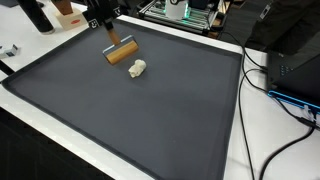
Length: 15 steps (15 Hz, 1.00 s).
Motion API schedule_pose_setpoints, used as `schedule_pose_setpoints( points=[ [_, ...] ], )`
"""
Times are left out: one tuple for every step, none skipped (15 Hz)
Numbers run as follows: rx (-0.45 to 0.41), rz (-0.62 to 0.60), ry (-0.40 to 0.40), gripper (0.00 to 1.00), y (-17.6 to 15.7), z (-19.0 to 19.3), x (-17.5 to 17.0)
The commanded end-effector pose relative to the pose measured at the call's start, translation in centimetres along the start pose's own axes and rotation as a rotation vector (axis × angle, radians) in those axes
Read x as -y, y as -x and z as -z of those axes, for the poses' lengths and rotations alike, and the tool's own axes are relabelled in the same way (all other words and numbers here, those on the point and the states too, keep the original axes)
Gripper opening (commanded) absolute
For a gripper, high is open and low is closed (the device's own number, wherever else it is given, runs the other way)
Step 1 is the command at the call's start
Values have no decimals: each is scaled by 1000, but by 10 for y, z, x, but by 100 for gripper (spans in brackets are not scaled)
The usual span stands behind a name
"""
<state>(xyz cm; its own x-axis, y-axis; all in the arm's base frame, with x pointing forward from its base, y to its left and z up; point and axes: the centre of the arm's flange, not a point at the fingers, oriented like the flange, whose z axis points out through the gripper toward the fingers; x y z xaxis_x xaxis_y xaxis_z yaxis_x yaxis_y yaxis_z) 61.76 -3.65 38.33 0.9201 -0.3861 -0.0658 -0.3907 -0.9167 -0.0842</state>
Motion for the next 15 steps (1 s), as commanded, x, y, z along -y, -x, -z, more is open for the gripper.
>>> schedule_pose_setpoints(
  points=[
    [3,-4,167,23,3,7,18],
    [-2,-7,213,23,5,7,21],
    [-4,-13,261,23,6,6,26],
    [9,-16,307,23,7,5,29],
    [10,-16,351,23,8,2,32],
    [22,-12,388,23,9,0,35],
    [7,-6,313,23,13,-2,27],
    [10,-3,323,48,14,-4,30],
    [11,-1,322,48,14,-5,31],
    [12,-3,322,48,14,-6,30],
    [12,-4,322,48,14,-6,29],
    [12,-5,322,48,13,-6,29],
    [12,-6,322,48,13,-6,29],
    [12,-6,322,23,13,-6,29],
    [18,-19,352,23,15,-8,34]
  ],
)
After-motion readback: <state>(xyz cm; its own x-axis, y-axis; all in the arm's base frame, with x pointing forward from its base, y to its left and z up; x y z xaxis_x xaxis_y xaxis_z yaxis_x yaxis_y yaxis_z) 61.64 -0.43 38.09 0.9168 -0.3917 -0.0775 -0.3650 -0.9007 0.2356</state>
